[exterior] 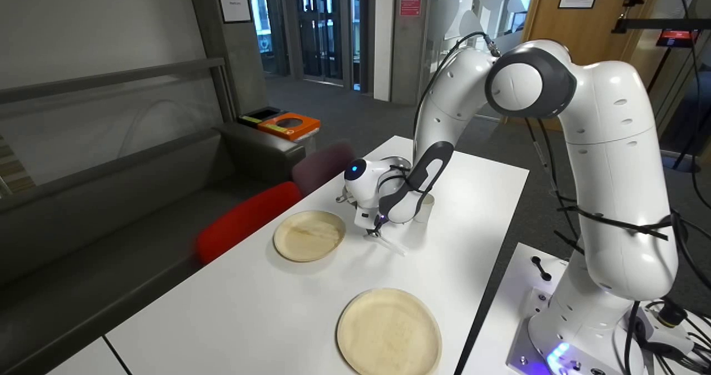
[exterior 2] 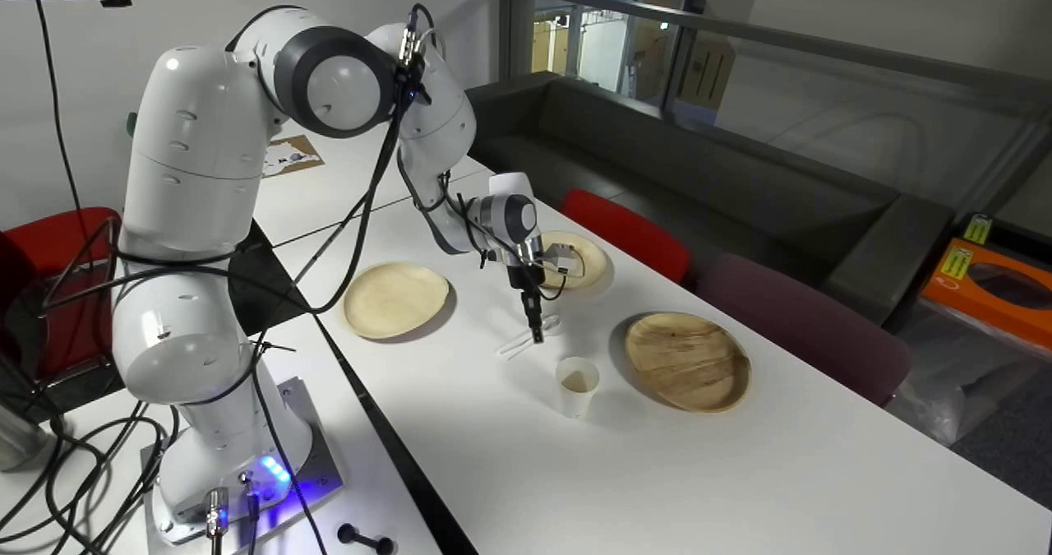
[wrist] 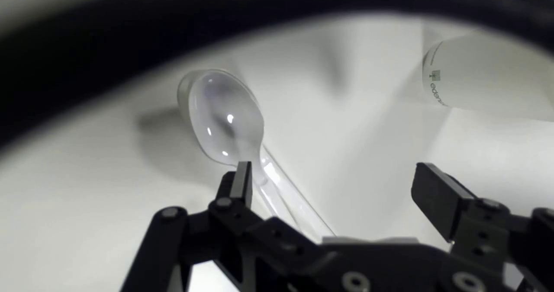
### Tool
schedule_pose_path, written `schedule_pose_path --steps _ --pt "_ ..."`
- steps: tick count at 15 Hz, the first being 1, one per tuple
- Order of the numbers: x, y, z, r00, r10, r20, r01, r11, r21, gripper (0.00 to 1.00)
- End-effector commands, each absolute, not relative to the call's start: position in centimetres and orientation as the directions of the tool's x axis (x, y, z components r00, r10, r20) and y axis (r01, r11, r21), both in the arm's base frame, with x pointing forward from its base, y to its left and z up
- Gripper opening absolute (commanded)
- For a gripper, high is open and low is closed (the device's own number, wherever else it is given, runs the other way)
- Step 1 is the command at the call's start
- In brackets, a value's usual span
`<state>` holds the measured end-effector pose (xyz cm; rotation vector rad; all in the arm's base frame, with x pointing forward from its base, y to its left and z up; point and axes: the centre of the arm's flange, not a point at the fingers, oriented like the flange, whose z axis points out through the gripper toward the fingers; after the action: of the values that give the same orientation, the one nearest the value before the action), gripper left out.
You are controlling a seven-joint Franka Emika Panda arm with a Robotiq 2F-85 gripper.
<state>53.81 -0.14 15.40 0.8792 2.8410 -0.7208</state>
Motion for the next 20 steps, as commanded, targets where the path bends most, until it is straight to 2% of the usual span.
schedule_pose_path --steps 1,10,20 --pt "53.7 0.2 16.1 -0.839 0.510 -0.189 0.535 0.709 -0.459 1.00" --pt "53.3 1.4 15.5 -0.873 0.467 -0.139 0.469 0.726 -0.503 1.00" --pt "54.8 0.2 15.3 -0.949 0.312 -0.044 0.292 0.820 -0.492 1.00"
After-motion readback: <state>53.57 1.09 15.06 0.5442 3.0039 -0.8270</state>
